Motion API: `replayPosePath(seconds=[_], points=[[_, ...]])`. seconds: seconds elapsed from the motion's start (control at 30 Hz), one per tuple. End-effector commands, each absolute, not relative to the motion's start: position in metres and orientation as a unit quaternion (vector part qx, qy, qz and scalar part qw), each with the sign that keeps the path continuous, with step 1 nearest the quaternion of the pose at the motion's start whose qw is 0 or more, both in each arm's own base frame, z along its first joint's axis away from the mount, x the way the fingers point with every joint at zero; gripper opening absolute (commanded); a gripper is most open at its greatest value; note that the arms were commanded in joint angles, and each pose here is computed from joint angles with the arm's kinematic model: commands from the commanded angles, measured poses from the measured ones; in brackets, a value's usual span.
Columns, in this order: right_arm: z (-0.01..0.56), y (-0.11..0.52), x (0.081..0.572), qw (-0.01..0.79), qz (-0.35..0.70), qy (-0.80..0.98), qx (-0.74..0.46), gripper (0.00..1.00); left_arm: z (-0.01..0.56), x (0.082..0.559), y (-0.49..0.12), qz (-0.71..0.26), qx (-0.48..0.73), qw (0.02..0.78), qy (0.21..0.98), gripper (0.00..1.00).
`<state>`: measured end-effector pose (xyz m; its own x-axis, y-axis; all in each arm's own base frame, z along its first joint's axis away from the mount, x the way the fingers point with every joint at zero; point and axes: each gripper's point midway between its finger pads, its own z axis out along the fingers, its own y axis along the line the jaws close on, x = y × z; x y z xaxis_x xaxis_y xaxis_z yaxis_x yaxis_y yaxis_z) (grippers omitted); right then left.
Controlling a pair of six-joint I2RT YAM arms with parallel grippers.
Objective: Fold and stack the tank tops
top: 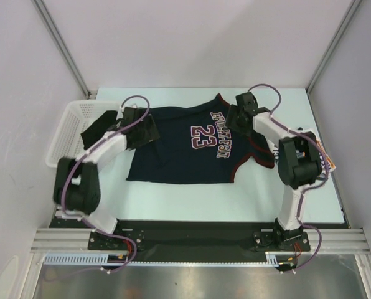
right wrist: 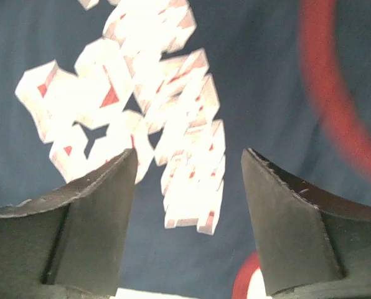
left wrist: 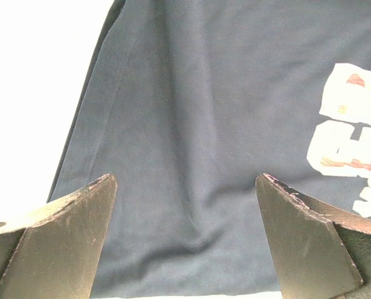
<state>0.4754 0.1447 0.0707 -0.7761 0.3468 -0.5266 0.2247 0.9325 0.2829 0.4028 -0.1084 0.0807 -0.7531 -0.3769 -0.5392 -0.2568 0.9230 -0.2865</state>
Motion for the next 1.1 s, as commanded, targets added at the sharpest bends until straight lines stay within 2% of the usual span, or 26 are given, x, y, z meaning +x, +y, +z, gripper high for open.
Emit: replayPosePath(seconds=[0.0,0.07,0.13,0.17,0.27,0.3,0.5,0.63,0.83,1.0,1.07], points=[[0.144,0.161,0.451,0.388,0.118,0.905,0.132,0.72,0.141,0.394,-0.126,-0.165,-0.145,0.406,0.887,1.00],[0.125,0.164,0.416,0.364,0.121,0.915,0.126,0.63,0.140,0.366,-0.123,-0.167,-0.139,0.405,0.888,1.00],[0.134,0.161,0.393,0.373,0.124,0.911,0.127,0.60,0.122,0.340,-0.120,-0.164,-0.135,0.385,0.898,1.00],[0.111,0.162,0.368,0.350,0.113,0.923,0.117,0.59,0.129,0.332,-0.118,-0.169,-0.134,0.394,0.894,1.00],[0.111,0.158,0.335,0.354,0.110,0.921,0.118,0.59,0.119,0.302,-0.110,-0.169,-0.136,0.388,0.896,1.00],[0.091,0.158,0.313,0.333,0.105,0.930,0.113,0.59,0.116,0.295,-0.107,-0.167,-0.143,0.387,0.895,1.00],[0.051,0.157,0.259,0.272,0.113,0.947,0.131,0.56,0.106,0.259,-0.089,-0.169,-0.198,0.397,0.880,1.00],[0.043,0.166,0.251,0.264,0.127,0.947,0.134,0.56,0.104,0.242,-0.091,-0.194,-0.204,0.399,0.873,0.99],[0.036,0.166,0.252,0.260,0.103,0.950,0.138,0.55,0.096,0.232,-0.079,-0.176,-0.242,0.396,0.868,1.00],[0.025,0.168,0.254,0.252,0.085,0.955,0.135,0.43,0.079,0.229,-0.078,-0.168,-0.277,0.369,0.871,1.00],[0.021,0.166,0.255,0.249,0.073,0.956,0.135,0.30,0.071,0.227,-0.071,-0.142,-0.293,0.352,0.877,1.00]])
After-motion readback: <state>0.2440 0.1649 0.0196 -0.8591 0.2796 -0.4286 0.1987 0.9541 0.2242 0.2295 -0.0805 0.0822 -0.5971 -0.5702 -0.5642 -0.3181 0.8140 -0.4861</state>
